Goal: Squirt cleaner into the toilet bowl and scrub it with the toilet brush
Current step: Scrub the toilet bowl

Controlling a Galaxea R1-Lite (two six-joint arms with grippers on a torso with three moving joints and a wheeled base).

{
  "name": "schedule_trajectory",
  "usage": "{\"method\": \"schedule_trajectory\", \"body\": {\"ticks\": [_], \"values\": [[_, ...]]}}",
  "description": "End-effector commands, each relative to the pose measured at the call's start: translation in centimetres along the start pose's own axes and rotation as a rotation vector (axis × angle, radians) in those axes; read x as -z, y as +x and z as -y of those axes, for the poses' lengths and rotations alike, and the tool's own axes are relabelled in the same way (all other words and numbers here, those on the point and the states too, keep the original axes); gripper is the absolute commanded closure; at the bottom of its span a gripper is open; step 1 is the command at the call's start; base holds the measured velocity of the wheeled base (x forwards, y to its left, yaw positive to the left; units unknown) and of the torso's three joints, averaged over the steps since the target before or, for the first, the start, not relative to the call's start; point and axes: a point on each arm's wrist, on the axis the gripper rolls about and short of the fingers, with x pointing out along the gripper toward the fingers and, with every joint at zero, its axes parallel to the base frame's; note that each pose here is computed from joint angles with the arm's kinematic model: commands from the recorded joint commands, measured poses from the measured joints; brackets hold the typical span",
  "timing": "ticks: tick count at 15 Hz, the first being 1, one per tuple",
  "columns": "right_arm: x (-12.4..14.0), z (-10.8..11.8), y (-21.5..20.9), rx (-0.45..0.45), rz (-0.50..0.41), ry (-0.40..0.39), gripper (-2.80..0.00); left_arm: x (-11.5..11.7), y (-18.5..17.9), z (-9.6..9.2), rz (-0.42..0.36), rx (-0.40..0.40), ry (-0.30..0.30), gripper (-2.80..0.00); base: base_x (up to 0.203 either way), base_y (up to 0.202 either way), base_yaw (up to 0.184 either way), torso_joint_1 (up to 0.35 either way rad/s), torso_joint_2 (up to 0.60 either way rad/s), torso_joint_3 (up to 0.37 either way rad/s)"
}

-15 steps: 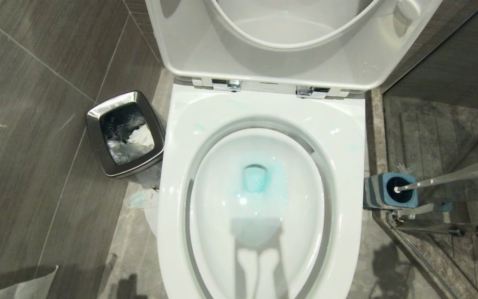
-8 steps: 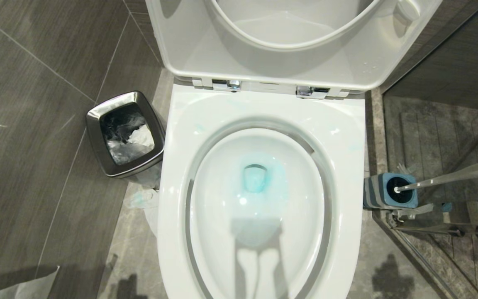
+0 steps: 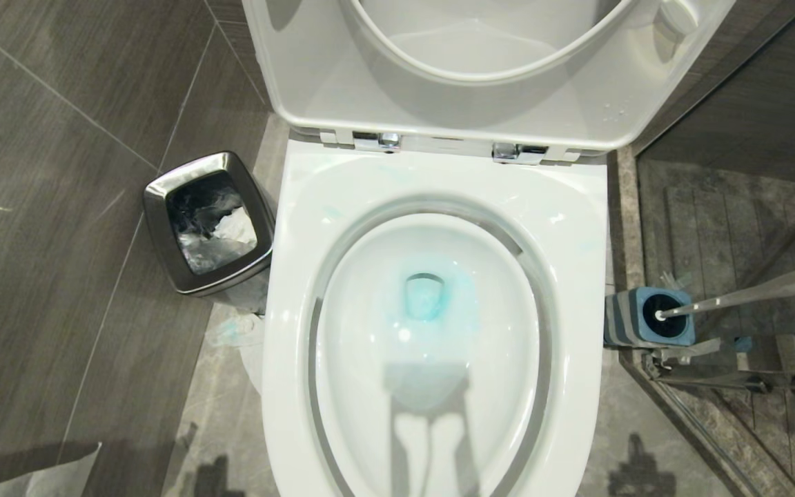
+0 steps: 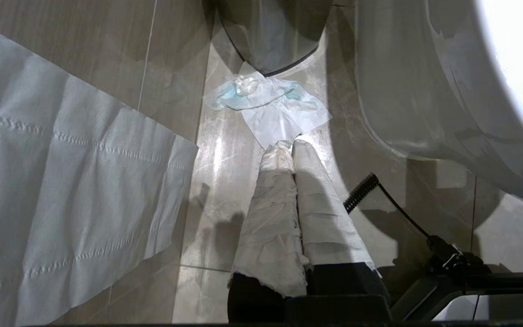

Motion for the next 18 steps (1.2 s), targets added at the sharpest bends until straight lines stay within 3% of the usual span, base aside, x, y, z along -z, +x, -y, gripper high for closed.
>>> {"method": "schedule_trajectory", "body": {"ticks": [1, 3, 5, 18], "values": [[4.2, -0.3, 1.7, -0.007, -0.057, -0.006, 0.0, 0.0, 0.0, 0.0, 0.0, 0.0, -0.001, 0.0, 0.0, 0.0, 0.0, 0.0, 0.0, 0.0], [6.5, -0.6, 2.3, -0.052, -0.095, -0.008, 0.0, 0.0, 0.0, 0.0, 0.0, 0.0, -0.001, 0.0, 0.0, 0.0, 0.0, 0.0, 0.0, 0.0], [7.0, -0.7, 2.2, -0.097, -0.151, -0.024, 0.0, 0.0, 0.0, 0.0, 0.0, 0.0, -0.001, 0.0, 0.0, 0.0, 0.0, 0.0, 0.0, 0.0], [7.0, -0.7, 2.2, -0.092, -0.153, -0.005, 0.0, 0.0, 0.0, 0.0, 0.0, 0.0, 0.0, 0.0, 0.0, 0.0, 0.0, 0.0, 0.0, 0.0]]}}
